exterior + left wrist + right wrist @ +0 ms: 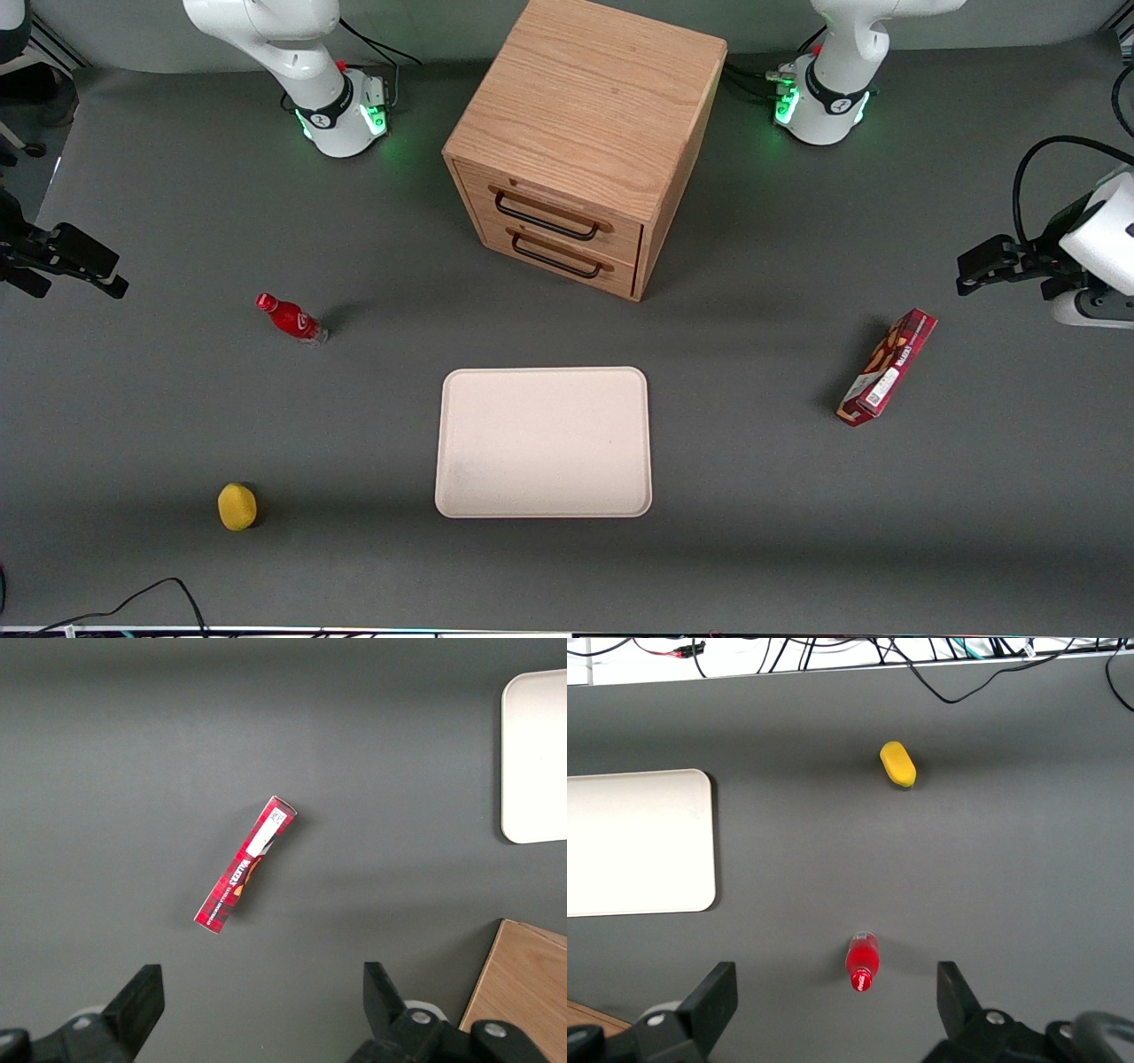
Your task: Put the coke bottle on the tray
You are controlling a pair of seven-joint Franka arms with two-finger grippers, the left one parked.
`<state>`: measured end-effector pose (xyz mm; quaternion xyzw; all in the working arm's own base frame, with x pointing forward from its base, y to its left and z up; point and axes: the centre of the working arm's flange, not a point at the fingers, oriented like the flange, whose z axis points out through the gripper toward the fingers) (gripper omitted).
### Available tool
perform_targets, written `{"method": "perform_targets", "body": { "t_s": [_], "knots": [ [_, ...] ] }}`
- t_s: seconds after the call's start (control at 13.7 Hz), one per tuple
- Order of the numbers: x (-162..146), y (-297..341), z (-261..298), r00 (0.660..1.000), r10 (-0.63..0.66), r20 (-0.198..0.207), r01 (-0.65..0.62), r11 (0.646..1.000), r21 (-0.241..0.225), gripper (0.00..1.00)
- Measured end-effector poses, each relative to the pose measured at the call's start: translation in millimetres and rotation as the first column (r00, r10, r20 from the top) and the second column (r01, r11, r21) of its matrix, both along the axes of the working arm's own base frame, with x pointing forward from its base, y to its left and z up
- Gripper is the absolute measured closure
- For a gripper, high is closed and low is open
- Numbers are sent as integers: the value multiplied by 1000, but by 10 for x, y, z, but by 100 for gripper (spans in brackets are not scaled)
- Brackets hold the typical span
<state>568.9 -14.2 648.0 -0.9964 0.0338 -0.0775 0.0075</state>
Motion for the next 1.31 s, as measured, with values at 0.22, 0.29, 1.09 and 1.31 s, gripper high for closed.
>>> {"method": "perform_targets", "body": {
  "t_s": [0.22,0.29,1.09,1.31],
  "knots": [
    [2,2,-5,1000,0,-1,0,1000,0,0],
    [2,3,-5,1000,1,-1,-1,1000,0,0],
    [31,19,-185,998,4,-68,-4,1000,3,0],
    [42,46,-368,993,10,-116,-9,1000,4,0]
  ]
}}
